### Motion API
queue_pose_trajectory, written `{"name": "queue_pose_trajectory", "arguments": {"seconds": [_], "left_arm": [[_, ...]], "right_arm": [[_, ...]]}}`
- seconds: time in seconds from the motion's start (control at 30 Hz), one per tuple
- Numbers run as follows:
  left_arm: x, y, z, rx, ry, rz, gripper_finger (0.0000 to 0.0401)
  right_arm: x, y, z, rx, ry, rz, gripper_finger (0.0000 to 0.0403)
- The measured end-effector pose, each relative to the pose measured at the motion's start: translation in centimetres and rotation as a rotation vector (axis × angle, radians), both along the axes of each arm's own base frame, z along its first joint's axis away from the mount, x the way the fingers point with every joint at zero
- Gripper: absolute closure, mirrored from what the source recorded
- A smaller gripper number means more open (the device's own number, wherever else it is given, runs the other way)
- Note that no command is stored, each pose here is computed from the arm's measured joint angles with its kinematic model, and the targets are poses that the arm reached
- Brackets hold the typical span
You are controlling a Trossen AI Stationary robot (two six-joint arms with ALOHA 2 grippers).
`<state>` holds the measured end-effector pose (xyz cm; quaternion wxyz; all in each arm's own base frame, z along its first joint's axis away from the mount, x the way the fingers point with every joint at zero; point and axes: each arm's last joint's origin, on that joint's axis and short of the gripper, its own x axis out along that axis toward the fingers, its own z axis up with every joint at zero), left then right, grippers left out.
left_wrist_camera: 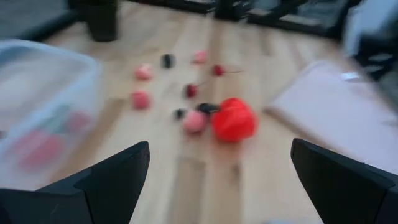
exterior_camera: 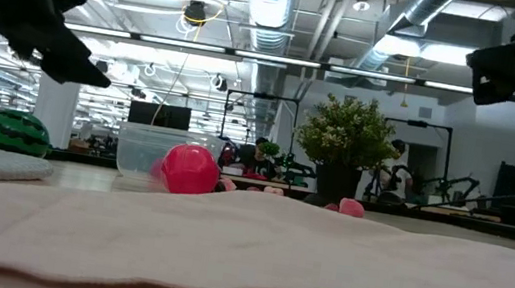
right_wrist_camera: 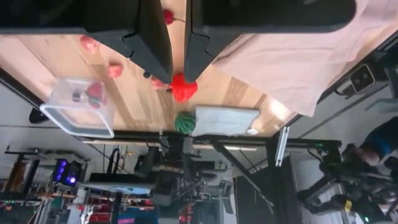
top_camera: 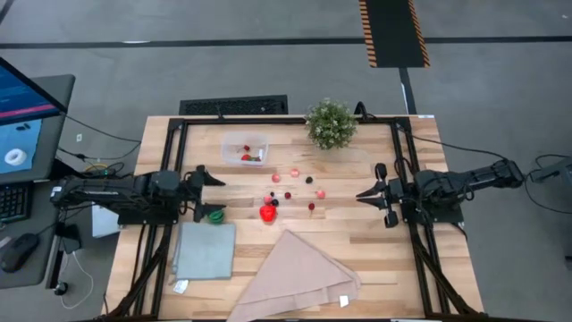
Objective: Pick and placing Produce into tupperware
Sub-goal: Put the green watermelon into the transparent container
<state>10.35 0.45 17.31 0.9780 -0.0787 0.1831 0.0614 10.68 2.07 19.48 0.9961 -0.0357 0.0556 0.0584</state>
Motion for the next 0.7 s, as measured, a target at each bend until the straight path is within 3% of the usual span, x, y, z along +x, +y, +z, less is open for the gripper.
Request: {"name": "queue_pose_trajectory", "arguments": {"seconds": [0.13, 0.27, 0.43, 0.53, 0.7], "left_arm": [[-0.2, 0.1, 0.9, 0.017, 0.005, 0.045, 0.0019], [-0.2, 0.3, 0.6, -0.098, 0.011, 0.153, 0.0019], [-0.3, 0.5, -0.2, -0.114, 0.042, 0.259, 0.0019], [-0.3, 0.5, -1.2, -0.313, 0.027, 0.346, 0.0019], [0.0, -0.1, -1.6, -0.352, 0.072, 0.218, 0.0019]], "right_arm": [[0.0, 0.0, -0.1, -0.002, 0.011, 0.0, 0.0339], [0.0, 0.0, -0.2, -0.005, 0.024, 0.0, 0.0339], [0.0, 0.0, -0.2, -0.005, 0.022, 0.0, 0.0339], [0.0, 0.0, -0.2, -0.005, 0.022, 0.0, 0.0339], [0.0, 0.0, -0.2, -0.005, 0.022, 0.0, 0.0339]]}}
